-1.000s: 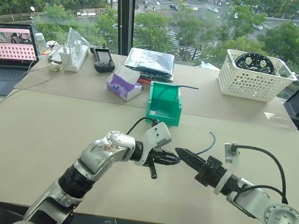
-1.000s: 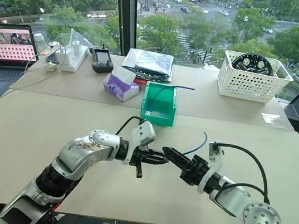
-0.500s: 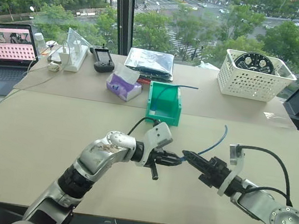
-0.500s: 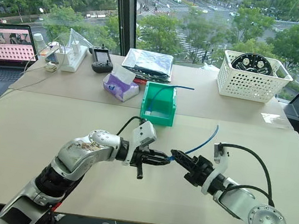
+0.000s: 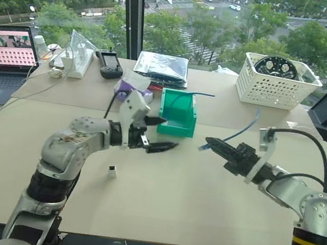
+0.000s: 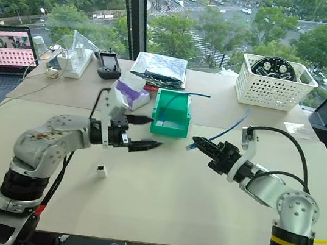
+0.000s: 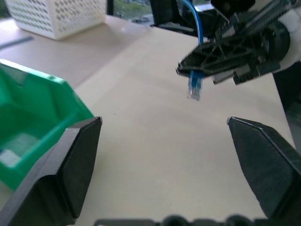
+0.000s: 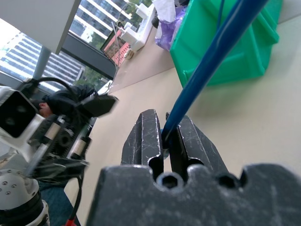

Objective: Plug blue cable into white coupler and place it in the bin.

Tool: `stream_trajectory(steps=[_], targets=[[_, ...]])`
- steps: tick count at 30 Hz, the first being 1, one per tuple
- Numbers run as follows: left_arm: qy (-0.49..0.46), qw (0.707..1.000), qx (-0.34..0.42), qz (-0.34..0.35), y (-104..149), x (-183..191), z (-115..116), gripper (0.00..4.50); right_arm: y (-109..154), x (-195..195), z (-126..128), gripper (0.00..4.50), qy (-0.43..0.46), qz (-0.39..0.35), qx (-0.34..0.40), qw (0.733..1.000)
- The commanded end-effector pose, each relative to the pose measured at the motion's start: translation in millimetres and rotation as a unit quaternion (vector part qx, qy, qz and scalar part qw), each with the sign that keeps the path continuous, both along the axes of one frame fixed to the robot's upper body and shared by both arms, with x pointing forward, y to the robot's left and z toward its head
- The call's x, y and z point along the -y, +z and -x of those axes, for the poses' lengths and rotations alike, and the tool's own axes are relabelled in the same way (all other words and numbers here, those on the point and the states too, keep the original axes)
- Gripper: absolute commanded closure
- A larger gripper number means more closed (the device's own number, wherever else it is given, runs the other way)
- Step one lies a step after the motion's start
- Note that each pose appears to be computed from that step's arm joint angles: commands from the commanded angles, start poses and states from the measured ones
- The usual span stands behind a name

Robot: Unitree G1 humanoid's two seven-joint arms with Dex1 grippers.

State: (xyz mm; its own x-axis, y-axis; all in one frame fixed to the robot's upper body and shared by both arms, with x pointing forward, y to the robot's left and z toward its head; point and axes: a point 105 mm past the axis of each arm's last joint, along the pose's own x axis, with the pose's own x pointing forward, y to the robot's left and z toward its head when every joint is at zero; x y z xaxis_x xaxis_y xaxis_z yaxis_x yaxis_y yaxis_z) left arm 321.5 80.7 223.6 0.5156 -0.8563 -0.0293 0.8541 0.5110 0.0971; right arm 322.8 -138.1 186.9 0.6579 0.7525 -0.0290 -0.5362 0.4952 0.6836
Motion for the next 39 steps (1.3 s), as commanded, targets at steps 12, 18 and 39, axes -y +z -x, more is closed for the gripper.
stream_trajectory(steps=[12, 18, 39], targets=[[0.308, 0.948, -0.007, 0.08, -36.9, -101.3, 51.3, 0.01, 3.9, -36.2, -23.7, 4.5, 0.089, 0.011, 0.026, 0.996], [0.362, 0.925, -0.039, 0.107, -71.1, -96.4, 72.6, 0.01, 2.7, -40.7, -24.0, 4.5, 0.099, 0.018, 0.029, 0.995], [0.463, 0.872, -0.136, -0.084, -121.3, -89.8, 49.5, 0.53, -0.3, -34.8, -22.0, 4.5, 0.085, 0.028, 0.031, 0.996]])
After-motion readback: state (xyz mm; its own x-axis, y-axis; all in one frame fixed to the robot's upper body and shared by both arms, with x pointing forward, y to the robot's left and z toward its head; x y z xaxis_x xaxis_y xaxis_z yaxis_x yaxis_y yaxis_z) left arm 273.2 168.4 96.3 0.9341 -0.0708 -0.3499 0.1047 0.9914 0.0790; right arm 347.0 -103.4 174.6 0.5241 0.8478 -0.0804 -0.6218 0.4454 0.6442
